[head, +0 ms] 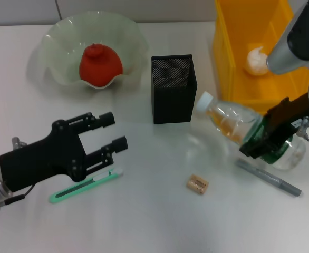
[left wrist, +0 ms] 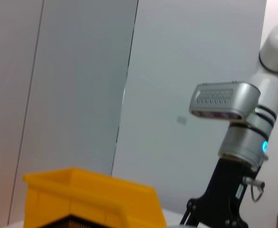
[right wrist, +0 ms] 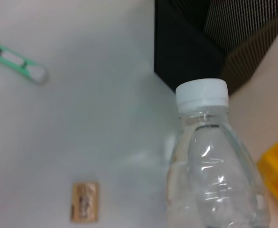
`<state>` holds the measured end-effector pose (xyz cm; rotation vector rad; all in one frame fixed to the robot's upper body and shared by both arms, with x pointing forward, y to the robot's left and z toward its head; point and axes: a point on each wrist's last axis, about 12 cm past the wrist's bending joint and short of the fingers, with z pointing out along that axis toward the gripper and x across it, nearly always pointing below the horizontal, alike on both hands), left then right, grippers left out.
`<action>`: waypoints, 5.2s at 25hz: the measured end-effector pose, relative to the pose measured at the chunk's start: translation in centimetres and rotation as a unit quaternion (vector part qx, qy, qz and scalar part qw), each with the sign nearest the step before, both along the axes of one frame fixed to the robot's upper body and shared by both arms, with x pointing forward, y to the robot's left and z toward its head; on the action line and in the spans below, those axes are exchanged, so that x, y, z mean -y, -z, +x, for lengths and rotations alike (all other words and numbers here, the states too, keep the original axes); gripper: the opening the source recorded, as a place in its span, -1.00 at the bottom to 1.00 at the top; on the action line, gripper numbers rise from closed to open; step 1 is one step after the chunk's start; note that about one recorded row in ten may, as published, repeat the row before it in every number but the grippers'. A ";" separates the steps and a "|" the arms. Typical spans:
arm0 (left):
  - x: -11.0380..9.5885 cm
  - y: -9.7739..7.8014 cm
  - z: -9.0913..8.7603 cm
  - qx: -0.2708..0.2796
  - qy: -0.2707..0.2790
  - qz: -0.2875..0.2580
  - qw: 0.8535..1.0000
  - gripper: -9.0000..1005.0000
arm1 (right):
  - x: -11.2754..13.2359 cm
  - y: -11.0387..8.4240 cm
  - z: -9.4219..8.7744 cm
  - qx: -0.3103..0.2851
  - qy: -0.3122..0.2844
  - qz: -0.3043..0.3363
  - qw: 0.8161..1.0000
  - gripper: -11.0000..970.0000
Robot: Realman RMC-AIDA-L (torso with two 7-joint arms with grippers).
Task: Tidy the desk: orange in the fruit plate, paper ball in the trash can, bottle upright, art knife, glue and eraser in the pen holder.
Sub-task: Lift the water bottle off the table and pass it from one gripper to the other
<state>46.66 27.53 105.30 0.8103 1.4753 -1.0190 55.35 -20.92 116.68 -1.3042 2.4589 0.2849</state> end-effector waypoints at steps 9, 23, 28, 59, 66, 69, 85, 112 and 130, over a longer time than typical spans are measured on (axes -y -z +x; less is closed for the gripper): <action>0.0 -1.4 1.0 -0.007 -0.010 -0.052 0.999 0.17 | 0.0 -1.8 -0.6 0.057 -0.050 0.133 0.988 0.48; 1.0 -3.0 2.2 -0.009 0.009 -0.105 0.994 0.17 | -1.3 3.1 -2.1 0.153 -0.132 0.353 0.913 0.48; 1.4 -2.9 2.4 -0.021 0.011 -0.124 0.992 0.17 | -3.0 4.9 -2.4 0.152 -0.150 0.379 0.900 0.48; 1.5 -2.6 2.0 -0.026 0.006 -0.143 0.989 0.16 | -6.1 5.8 -1.9 0.154 -0.162 0.410 0.884 0.48; 1.8 -2.7 2.1 -0.023 0.014 -0.139 0.990 0.11 | -6.0 5.9 -1.8 0.152 -0.160 0.409 0.886 0.48; 1.8 -2.6 2.2 -0.020 0.010 -0.137 0.990 0.06 | -6.0 6.0 -1.8 0.152 -0.159 0.408 0.886 0.48; 1.6 -2.4 2.0 -0.025 0.000 -0.141 0.990 0.01 | -6.0 6.0 -1.9 0.151 -0.158 0.410 0.886 0.48; 1.6 -3.2 2.5 -0.009 0.032 -0.112 0.993 0.48 | -6.3 6.0 -1.9 0.146 -0.164 0.409 0.886 0.48; 1.5 -3.4 2.8 -0.007 0.040 -0.093 0.995 0.47 | -7.0 5.9 -2.0 0.140 -0.179 0.407 0.885 0.52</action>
